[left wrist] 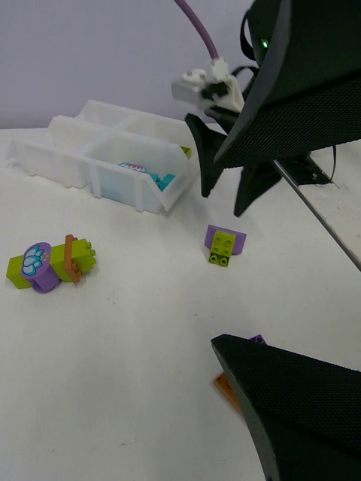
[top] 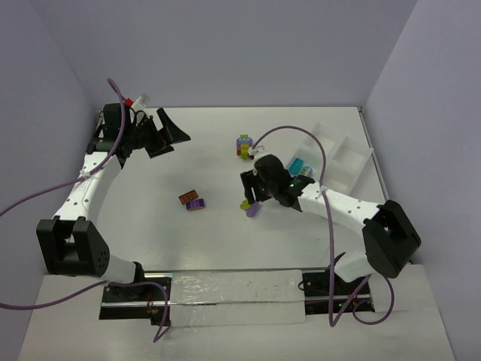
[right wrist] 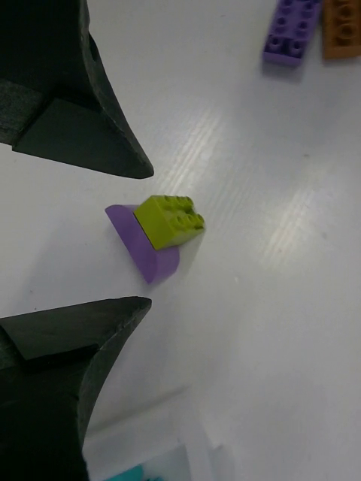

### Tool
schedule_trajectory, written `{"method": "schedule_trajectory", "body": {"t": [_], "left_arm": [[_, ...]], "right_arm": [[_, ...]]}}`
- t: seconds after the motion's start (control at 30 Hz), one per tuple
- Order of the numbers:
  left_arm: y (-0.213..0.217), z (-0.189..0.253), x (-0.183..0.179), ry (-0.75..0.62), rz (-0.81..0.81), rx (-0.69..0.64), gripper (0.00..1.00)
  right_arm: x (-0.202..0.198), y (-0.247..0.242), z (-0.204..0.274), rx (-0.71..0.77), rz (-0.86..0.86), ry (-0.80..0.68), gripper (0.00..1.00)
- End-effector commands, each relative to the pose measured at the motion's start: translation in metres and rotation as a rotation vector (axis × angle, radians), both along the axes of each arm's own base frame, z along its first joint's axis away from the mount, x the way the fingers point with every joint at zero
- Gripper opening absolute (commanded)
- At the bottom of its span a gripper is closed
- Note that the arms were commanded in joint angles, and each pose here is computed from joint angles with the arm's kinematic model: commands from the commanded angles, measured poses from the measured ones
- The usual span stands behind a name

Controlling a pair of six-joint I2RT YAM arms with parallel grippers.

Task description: Sort the legos into containers by color

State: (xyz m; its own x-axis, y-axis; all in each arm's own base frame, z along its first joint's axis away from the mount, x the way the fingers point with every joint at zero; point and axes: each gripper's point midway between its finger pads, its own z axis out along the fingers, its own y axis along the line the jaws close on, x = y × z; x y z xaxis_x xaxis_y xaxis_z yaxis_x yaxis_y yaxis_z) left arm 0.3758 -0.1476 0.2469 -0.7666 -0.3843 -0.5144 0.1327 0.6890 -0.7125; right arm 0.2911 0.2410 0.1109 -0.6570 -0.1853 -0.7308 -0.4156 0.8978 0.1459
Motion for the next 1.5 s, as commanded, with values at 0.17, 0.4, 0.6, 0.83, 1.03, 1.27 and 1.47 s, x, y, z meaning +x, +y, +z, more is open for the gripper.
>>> {"method": "schedule_trajectory", "body": {"t": [0.17,0.4,0.6,0.83,1.03,1.27,1.47], "left_arm": [[-0.007,0.035,0.004,-0.096,-0.010,-0.054,0.99],[-0.006,0.027,0.004,-0.077,-0.022,-0.035,0.99],[-0.006,0.027,0.002,-0.080,-0.025,-0.036,0.99],[-0.004,0.030,0.001,-0.091,-0.020,-0.020,0.99],[-0.005,0.030,0.002,-0.095,-0.025,-0.022,0.99],[-0.002,0.026,0.001,-0.086,-0.019,-0.008,0.99],[-0.009,0.013,-0.006,-0.065,-0.040,-0.069,0.99]], "right_arm": [[-0.005,0.026,-0.020,-0.268,0.299,-0.088,0.68],[-0.003,0.031,-0.033,-0.314,0.360,-0.078,0.66],[-0.006,0.038,-0.044,-0.324,0.403,-0.044,0.59],[-0.006,0.037,-0.054,-0.345,0.403,-0.017,0.49],[0.002,0.045,-0.033,-0.293,0.350,-0.044,0.18],[0.018,0.064,0.023,-0.076,0.219,0.003,0.08],[0.053,0.055,0.065,0.205,-0.041,0.177,0.00]]}}
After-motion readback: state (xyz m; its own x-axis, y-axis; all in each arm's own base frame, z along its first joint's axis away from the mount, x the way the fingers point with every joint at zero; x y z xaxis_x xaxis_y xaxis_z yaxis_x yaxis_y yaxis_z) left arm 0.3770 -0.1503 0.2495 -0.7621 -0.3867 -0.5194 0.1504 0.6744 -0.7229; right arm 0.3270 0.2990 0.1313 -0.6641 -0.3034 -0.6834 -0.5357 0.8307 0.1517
